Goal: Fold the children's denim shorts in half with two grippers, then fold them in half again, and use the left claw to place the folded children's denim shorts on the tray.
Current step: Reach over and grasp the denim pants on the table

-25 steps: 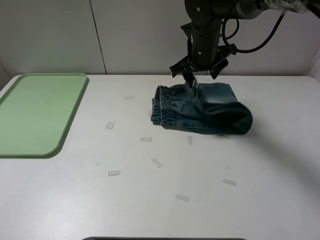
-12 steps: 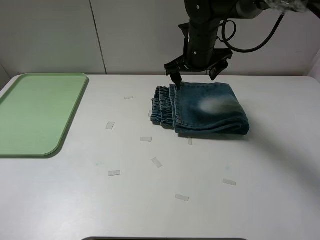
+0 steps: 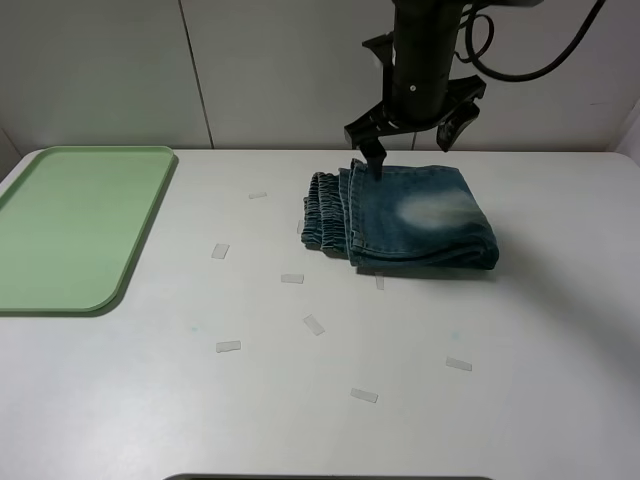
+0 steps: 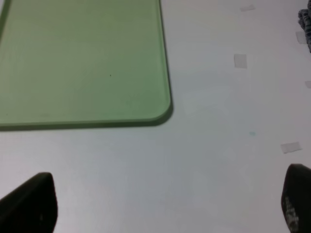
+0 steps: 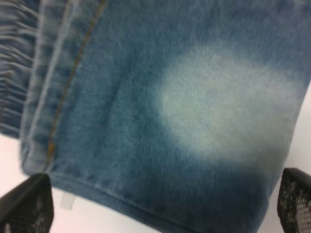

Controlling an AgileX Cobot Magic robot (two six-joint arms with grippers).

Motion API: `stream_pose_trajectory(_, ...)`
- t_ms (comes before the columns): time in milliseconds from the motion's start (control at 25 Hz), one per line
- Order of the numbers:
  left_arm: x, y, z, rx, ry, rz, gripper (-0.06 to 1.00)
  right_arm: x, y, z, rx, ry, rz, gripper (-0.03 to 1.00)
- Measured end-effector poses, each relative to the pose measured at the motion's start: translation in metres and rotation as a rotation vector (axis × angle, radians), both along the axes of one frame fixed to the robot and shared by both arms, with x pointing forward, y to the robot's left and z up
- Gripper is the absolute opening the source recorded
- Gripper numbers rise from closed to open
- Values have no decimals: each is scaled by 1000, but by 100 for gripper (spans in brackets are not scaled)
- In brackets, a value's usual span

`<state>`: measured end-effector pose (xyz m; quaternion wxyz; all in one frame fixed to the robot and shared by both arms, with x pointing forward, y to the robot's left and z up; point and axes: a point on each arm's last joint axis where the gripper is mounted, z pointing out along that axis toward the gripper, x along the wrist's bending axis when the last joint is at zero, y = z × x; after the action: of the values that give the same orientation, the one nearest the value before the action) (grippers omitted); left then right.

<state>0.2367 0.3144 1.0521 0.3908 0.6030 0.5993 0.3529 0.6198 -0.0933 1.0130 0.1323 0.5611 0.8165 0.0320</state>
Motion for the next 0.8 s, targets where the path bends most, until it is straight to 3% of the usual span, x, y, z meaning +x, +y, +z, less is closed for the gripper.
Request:
stream_pose_trajectory(320, 0, 0, 0, 0, 0, 0, 91, -35, -11, 55, 114, -35, 64, 70)
stream_pose_trajectory(800, 0, 0, 0, 0, 0, 0, 91, -131, -67, 83, 118, -24, 86, 70)
